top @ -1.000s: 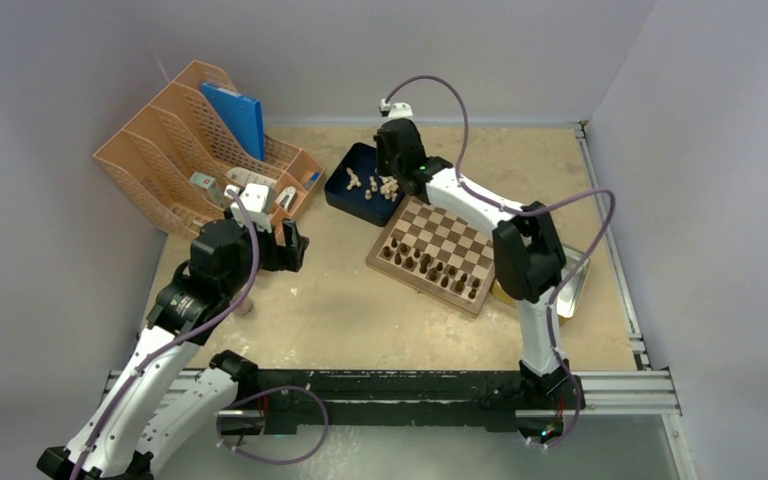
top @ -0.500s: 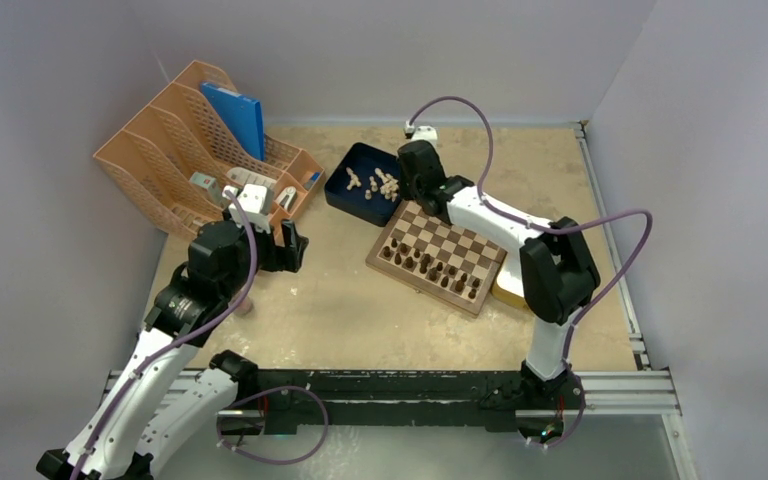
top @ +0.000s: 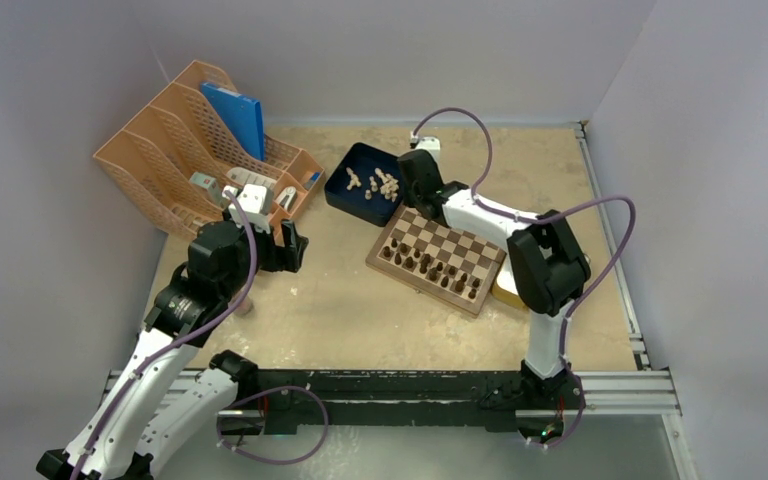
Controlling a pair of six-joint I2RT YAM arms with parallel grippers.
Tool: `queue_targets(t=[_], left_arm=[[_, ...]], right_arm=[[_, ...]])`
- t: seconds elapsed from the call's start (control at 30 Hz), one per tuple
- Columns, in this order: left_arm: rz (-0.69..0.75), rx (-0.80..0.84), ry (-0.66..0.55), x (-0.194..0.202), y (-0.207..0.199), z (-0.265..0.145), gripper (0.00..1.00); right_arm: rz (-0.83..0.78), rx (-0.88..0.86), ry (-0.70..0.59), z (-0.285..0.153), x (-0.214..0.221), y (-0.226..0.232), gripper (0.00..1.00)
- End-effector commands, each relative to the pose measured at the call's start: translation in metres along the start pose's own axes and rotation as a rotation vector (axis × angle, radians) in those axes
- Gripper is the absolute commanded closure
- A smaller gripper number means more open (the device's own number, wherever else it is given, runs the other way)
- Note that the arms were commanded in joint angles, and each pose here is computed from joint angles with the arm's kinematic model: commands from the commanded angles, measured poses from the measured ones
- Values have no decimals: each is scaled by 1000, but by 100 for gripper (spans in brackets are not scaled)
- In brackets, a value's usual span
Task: Set up the chess pieces on the board
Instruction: Place the chess piece on the chessboard.
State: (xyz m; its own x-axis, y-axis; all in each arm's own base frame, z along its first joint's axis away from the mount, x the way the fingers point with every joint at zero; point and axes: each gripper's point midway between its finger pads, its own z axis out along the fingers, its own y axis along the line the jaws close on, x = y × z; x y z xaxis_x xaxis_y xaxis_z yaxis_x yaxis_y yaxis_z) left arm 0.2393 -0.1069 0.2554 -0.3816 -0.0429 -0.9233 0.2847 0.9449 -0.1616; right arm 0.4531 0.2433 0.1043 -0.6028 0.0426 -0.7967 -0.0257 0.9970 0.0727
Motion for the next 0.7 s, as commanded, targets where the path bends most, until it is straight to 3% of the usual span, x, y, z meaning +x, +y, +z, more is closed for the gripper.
queue_targets(t=[0.0, 0.67], left_arm=[[-7, -8, -26, -5, 1, 0, 22], [-6, -7, -23, -5, 1, 0, 22]], right_arm=[[56, 53, -29, 12, -2, -17, 86], [80, 32, -24, 32, 5, -20, 84]])
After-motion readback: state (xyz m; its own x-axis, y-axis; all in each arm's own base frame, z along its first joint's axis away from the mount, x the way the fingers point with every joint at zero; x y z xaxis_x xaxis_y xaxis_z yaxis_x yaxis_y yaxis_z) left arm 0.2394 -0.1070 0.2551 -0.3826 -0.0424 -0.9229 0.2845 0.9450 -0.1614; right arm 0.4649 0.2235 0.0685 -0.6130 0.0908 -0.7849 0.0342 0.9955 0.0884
